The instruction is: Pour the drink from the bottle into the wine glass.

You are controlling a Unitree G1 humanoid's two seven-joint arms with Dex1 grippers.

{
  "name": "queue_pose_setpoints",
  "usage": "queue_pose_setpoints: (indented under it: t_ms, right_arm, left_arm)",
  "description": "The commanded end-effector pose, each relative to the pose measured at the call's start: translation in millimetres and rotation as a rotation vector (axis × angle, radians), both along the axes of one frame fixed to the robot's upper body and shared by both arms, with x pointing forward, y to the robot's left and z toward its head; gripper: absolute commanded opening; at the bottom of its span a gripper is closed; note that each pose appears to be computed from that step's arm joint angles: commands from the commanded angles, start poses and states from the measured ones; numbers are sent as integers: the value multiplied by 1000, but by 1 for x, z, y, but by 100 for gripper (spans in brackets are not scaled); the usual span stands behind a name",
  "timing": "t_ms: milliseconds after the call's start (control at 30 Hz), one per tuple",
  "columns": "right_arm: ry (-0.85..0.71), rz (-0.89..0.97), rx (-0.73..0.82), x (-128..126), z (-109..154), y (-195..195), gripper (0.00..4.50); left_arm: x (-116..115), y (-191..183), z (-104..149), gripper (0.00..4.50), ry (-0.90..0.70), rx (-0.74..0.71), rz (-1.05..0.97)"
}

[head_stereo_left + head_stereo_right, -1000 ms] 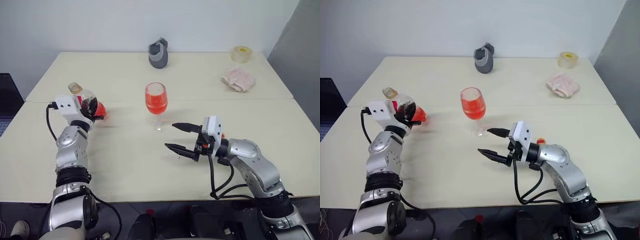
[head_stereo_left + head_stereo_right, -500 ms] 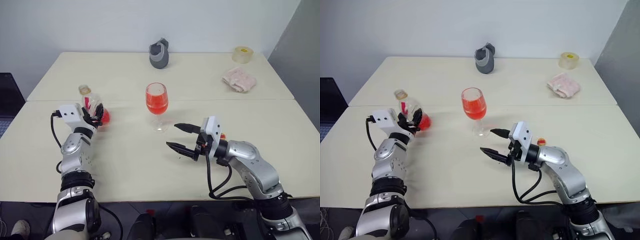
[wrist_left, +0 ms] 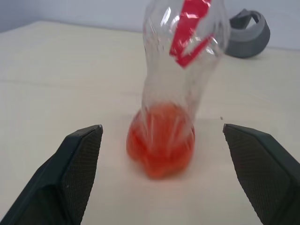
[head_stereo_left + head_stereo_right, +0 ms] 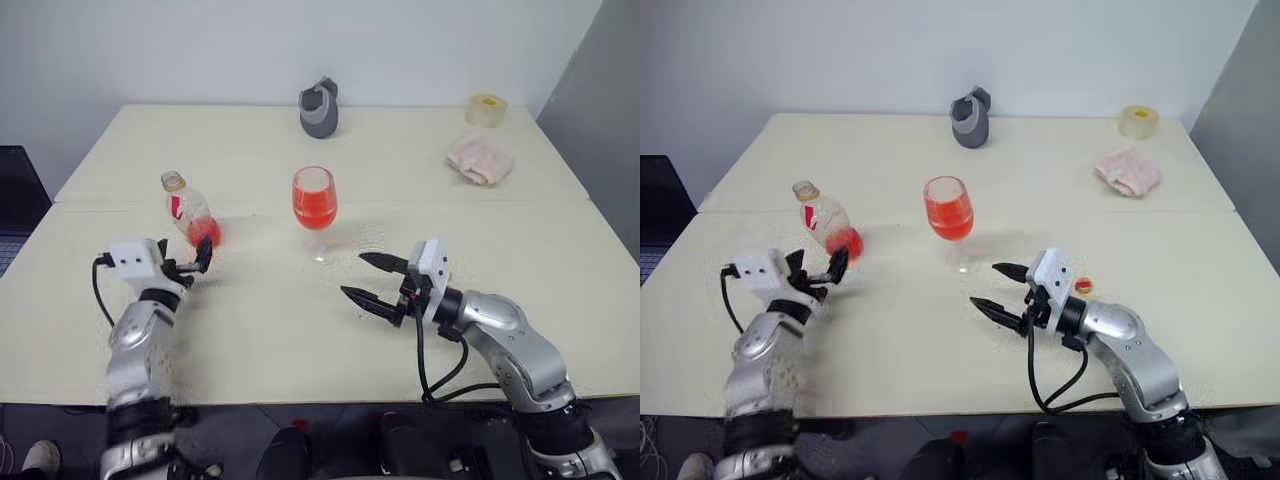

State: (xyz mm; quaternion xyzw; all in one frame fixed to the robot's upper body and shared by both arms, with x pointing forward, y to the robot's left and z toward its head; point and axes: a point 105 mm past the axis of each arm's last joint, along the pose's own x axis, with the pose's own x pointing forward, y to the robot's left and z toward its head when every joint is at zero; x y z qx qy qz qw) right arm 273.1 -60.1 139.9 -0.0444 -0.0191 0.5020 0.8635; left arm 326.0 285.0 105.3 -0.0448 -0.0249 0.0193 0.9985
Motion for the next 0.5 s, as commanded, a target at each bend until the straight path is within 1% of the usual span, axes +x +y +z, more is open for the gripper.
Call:
queue_pose_setpoints:
  t_ms: [33,133,167,233,300,400,500]
  right_arm:
    - [-61,-137,29,1,14,-13,359]
    - [-61,-262,35,1,10,-23,359]
    - [-51,-332,42,2,8,-28,359]
    - [-19,-530,75,7,3,-47,359]
    - [24,-688,92,8,-6,-64,359]
    - [67,-813,104,4,-15,-79,359]
    - [67,-862,84,-3,-20,-85,359]
  left_arm:
    - [-19,-11,18,445,-25,23,-26]
    - [-35,-18,17,445,6,32,-24]
    - [-40,-21,18,445,16,34,-19]
    - [-50,-29,17,445,43,59,-21]
    - [-56,-34,16,445,62,58,-6]
    - [-60,-39,16,445,76,56,4]
    - [-63,-48,15,445,89,60,-5]
